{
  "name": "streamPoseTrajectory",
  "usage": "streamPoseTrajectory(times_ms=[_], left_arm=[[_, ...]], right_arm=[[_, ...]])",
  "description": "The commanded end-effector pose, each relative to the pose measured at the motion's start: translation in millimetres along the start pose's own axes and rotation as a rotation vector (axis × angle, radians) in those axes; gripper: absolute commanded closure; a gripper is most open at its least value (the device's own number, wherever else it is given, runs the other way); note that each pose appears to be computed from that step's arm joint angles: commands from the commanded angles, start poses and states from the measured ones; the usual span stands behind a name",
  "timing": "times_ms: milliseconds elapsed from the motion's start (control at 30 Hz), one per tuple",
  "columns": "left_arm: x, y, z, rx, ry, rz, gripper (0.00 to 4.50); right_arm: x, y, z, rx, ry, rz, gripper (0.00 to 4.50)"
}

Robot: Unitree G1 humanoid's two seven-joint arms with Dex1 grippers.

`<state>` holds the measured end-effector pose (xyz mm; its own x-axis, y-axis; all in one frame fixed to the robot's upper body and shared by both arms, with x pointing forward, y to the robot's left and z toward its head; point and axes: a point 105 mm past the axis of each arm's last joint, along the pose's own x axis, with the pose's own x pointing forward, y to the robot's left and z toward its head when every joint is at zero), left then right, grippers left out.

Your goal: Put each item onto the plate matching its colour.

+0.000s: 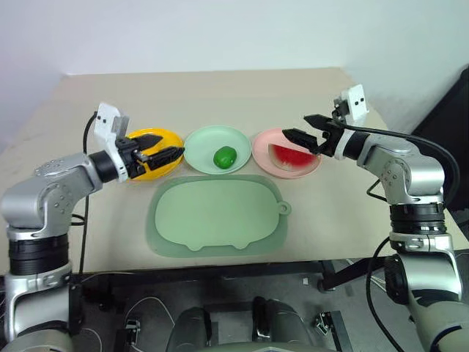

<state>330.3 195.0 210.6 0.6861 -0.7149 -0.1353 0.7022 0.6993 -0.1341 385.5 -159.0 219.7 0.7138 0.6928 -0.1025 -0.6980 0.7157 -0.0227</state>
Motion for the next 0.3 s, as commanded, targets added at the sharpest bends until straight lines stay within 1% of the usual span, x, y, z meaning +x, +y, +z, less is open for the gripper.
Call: streamPoseTrajectory(times_ms=[33,133,200,300], left_arm=[[-11.2,-4.7,11.3,0.048,-0.027,-0.034,0.03],[-14.4,0.3,9.5,0.060,-0.043,-0.024,0.03],[-13.1,7.6,6.4,0.090,-0.055,0.025,0.03],[-9.7,7.0,1.5,0.113,-0.088,0.040,0.03]], right_arm=[[-5.7,7.0,11.0,-0.043,-0.025,0.055,0.00],[-9.5,4.1,4.5,-0.044,-0.027,0.055,0.00],[-11.7,-0.6,1.3,-0.058,-0.052,0.031,0.00],[-14.3,-6.7,-3.2,-0.031,-0.095,-0.006,0.00]])
